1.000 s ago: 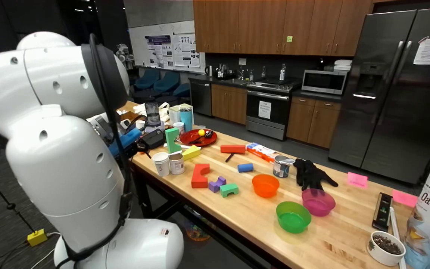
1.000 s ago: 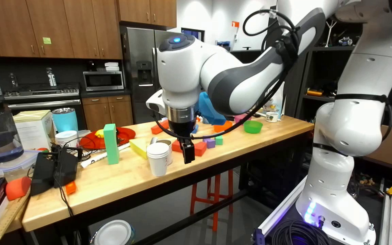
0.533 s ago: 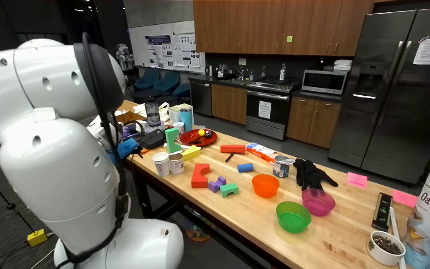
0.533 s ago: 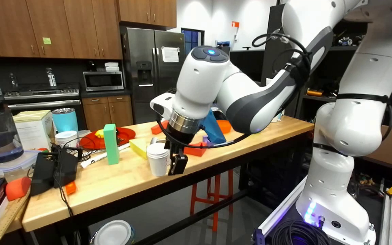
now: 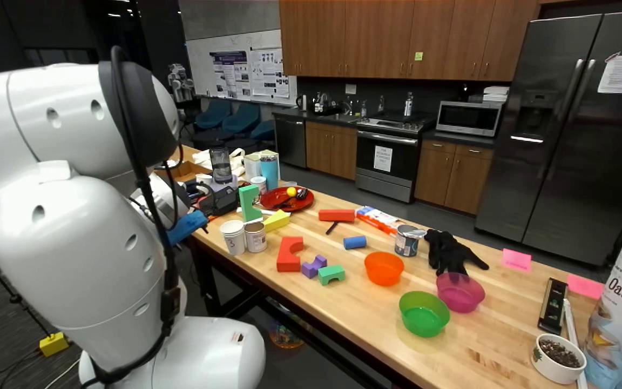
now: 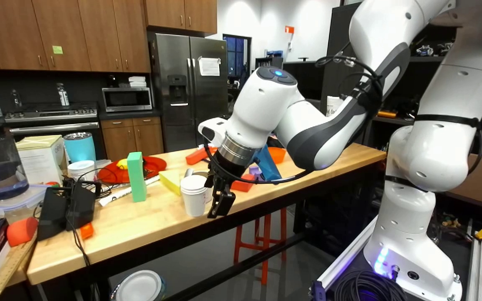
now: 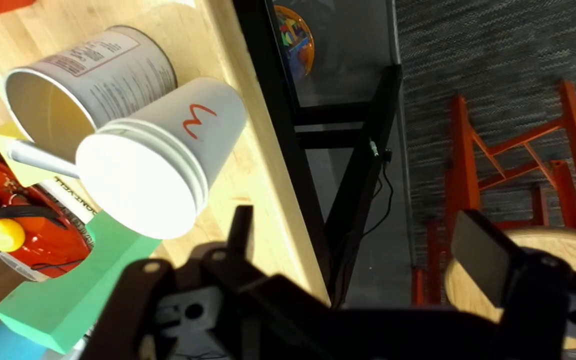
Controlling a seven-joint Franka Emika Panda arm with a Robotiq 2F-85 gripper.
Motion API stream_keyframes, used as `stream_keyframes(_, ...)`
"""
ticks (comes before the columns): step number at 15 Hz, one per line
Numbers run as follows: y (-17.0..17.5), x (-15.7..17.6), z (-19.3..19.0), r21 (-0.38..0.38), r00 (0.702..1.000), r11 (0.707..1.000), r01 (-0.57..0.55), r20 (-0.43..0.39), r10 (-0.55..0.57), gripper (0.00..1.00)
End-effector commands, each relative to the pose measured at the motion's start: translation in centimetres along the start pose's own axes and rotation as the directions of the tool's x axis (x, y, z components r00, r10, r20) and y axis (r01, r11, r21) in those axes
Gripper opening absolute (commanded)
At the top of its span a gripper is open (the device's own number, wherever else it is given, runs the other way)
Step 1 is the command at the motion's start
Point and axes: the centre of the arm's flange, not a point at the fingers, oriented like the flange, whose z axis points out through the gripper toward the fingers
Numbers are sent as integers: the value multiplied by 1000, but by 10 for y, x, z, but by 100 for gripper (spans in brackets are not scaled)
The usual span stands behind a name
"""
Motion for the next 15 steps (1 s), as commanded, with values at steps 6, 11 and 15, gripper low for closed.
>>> stream_keyframes(6,28,-27,0,-10,997,999,-51,54,52,100)
stream_keyframes(11,64,-40,23,2,978,999,49,202,-48,100)
stream_keyframes(15,98,-51,31,-39,974,978,204,107,-199,100)
